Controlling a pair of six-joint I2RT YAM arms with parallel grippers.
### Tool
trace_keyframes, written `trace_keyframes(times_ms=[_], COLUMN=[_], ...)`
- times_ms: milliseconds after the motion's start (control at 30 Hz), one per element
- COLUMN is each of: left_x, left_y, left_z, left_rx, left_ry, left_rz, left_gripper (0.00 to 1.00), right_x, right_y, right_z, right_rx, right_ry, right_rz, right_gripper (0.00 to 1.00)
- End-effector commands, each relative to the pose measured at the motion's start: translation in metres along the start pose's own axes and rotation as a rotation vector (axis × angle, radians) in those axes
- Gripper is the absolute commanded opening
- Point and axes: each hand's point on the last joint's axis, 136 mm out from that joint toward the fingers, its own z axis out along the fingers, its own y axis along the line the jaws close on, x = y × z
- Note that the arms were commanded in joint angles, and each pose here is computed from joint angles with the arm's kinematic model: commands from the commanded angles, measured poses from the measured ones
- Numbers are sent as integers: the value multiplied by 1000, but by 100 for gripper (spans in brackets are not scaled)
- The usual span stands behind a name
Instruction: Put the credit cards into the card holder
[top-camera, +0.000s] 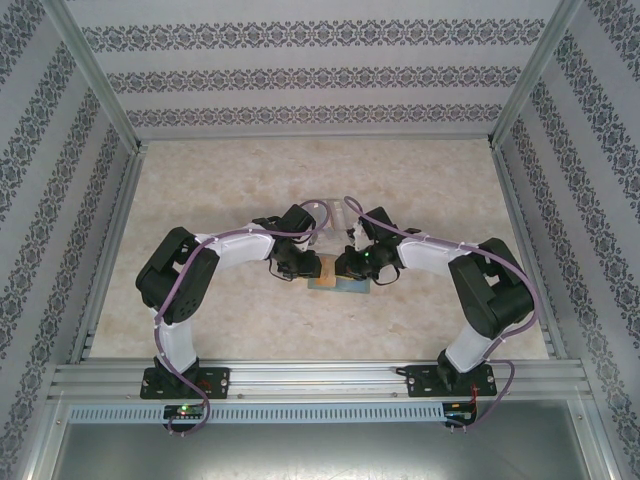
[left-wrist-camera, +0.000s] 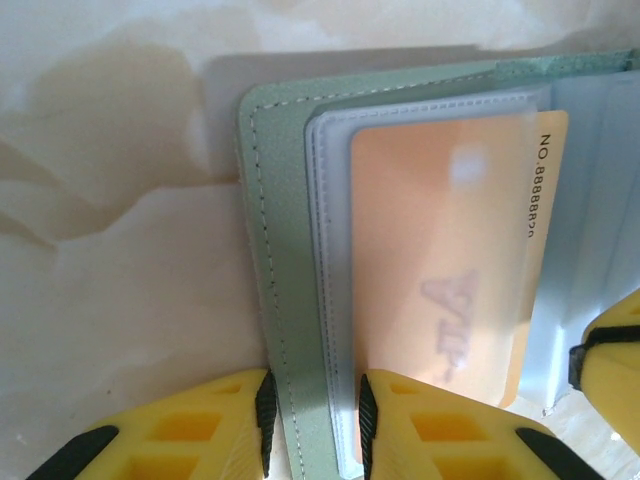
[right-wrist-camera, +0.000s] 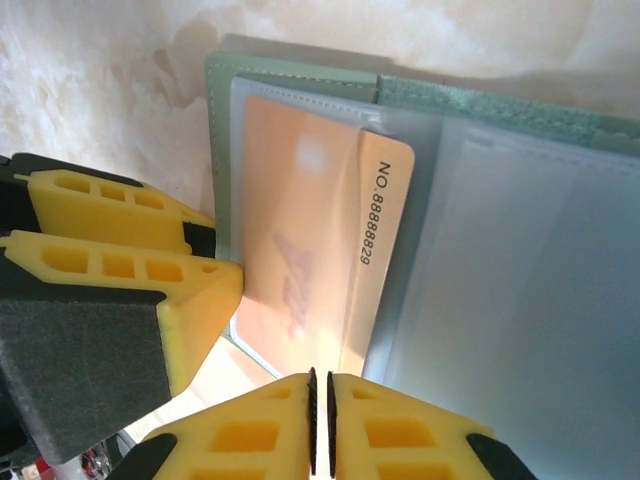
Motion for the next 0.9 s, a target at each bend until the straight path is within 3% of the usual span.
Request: trace_keyframes(times_ms=[0,300,533,867], left_x=[-6,-5,-6,-7], left_y=[5,7,5,3], left_z=[8,7,8,9], left_rx=[5,1,8,22], left_ry=[-16,-18,-15,-14], left_rz=[-14,-18,-16,-18], left_gripper=[31,30,29,29], right_x=[3,9,7,3], right_y=[-9,-15,-16,-2], right_z=[7,4,13,25], right_rx=[24,115,126,106], right_ry=[9,9,6,12], right_rz=[10,-35,-41,-80], right_gripper=[11,19,18,8])
